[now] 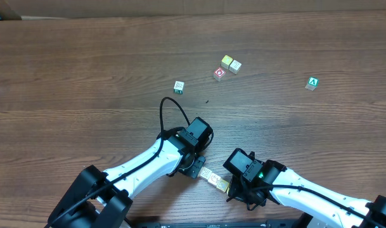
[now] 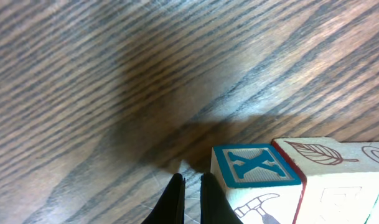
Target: Flip 5 blocks
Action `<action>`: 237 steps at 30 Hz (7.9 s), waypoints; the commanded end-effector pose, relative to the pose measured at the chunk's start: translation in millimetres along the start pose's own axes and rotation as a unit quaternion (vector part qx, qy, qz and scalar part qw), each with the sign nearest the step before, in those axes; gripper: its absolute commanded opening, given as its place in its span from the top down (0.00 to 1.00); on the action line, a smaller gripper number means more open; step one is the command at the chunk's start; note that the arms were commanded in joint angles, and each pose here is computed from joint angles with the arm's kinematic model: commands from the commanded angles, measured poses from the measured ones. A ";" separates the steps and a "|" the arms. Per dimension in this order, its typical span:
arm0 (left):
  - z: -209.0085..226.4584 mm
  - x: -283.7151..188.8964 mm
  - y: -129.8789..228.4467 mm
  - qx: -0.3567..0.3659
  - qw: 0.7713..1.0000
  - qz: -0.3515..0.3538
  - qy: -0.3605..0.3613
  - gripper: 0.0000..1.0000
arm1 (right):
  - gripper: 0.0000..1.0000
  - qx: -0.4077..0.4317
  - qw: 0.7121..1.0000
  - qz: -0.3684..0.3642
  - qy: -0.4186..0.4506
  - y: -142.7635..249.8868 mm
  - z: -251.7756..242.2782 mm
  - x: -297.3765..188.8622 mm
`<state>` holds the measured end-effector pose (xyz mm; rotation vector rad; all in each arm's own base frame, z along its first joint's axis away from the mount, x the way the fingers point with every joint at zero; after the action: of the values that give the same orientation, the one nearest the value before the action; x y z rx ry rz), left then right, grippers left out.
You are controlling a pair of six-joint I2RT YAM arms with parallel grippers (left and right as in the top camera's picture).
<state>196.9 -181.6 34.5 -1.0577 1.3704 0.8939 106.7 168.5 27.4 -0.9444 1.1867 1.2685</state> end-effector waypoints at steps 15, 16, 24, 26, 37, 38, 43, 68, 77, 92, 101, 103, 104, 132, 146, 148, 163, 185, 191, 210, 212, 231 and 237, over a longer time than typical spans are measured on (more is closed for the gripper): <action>-5.2 0.1 -4.7 0.076 0.997 -0.004 0.011 0.96 | 0.96 0.038 0.998 0.012 -0.040 0.4 14.4 0.1; -5.2 0.1 -4.7 0.076 0.997 -0.004 0.011 0.96 | 0.96 0.042 0.998 0.012 -0.041 0.2 14.7 0.3; -5.2 0.1 -4.7 0.070 0.998 -0.004 0.011 0.96 | 0.96 0.069 0.996 0.016 -0.053 -1.5 20.9 2.6; -5.1 0.1 -4.7 0.070 0.997 -0.004 0.011 0.96 | 0.96 0.082 0.995 0.019 -0.054 -1.3 22.0 4.0; -1.5 -0.1 -13.4 0.109 0.994 -0.026 -0.007 0.96 | 0.96 0.101 0.993 0.038 -0.042 -1.1 22.3 18.7; -0.8 -0.1 -13.6 0.112 0.993 -0.027 -0.010 0.96 | 0.96 0.101 0.993 0.038 -0.042 -1.1 22.3 18.7; 4.4 -0.5 -17.1 0.135 0.990 -0.035 -0.030 0.96 | 0.96 0.101 0.993 0.037 -0.042 -1.7 22.4 18.8; -0.5 -1.6 -28.7 0.206 0.976 -0.061 -0.026 0.96 | 0.96 0.129 0.988 0.038 -0.070 -5.0 34.2 17.5; -1.1 -1.7 -30.1 0.206 0.976 -0.065 -0.025 0.96 | 0.96 0.183 0.980 0.042 -0.070 -5.2 35.1 17.4; -2.5 -2.2 -33.2 0.206 0.976 -0.072 -0.024 0.96 | 0.96 0.250 0.962 0.050 -0.094 -8.0 45.7 15.6; -3.2 -2.4 -34.7 0.212 0.974 -0.076 -0.023 0.96 | 0.96 0.260 0.959 0.051 -0.104 -9.7 50.0 14.8; -3.5 -2.5 -35.4 0.222 0.972 -0.077 -0.024 0.96 | 0.96 0.260 0.959 0.051 -0.104 -9.8 50.1 14.8; -3.8 -2.6 -36.1 0.229 0.970 -0.079 -0.024 0.96 | 0.96 0.260 0.959 0.051 -0.104 -9.8 50.0 14.8; -17.4 -3.6 -39.3 0.328 0.940 -0.093 0.009 0.96 | 0.96 0.267 0.953 0.043 -0.135 -17.0 62.1 11.8; -13.6 21.0 -33.8 0.327 0.944 -0.056 0.006 0.96 | 0.96 0.265 0.953 0.041 -0.141 -18.3 64.2 11.2; -13.9 22.3 -34.8 0.327 0.943 -0.057 0.006 0.96 | 0.96 0.265 0.953 0.041 -0.141 -18.3 64.2 11.2; -16.8 20.4 -48.1 0.333 0.939 -0.089 -0.002 0.96 | 0.96 0.284 0.944 0.040 -0.160 -22.7 71.9 8.7; -17.2 20.2 -49.0 0.352 0.932 -0.091 -0.004 0.96 | 0.96 0.397 0.893 0.062 -0.201 -27.8 92.3 1.8; -17.2 20.3 -49.0 0.364 0.927 -0.091 -0.005 0.96 | 0.96 0.417 0.880 0.065 -0.217 -31.4 98.4 -1.3; -21.1 18.4 -57.8 0.388 0.915 -0.113 -0.007 0.96 | 0.96 0.419 0.880 0.066 -0.215 -30.4 98.4 -0.9; -21.0 18.7 -57.7 0.390 0.914 -0.113 -0.007 0.96 | 0.96 0.419 0.880 0.066 -0.216 -30.5 98.5 -1.0; -21.1 21.2 -58.0 0.391 0.914 -0.111 -0.007 0.96 | 0.96 0.425 0.878 0.054 -0.215 -35.4 98.5 4.4; -21.2 21.2 -58.3 0.393 0.913 -0.112 -0.007 0.96 | 0.96 0.426 0.877 0.047 -0.216 -37.7 98.1 4.4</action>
<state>279.4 -203.9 36.5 -0.5614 1.1865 0.2059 121.2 252.1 24.7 -0.0416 1.3409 0.9713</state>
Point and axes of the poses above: each gripper's point midway between its finger pads, its own x axis out along the fingers, its own z axis along the line the jaws close on, y = z × x, the point moved 3 cm from there along -x, back along the fingers, and after that the axes turned 11 degrees about -x, right-handed, at the moved point
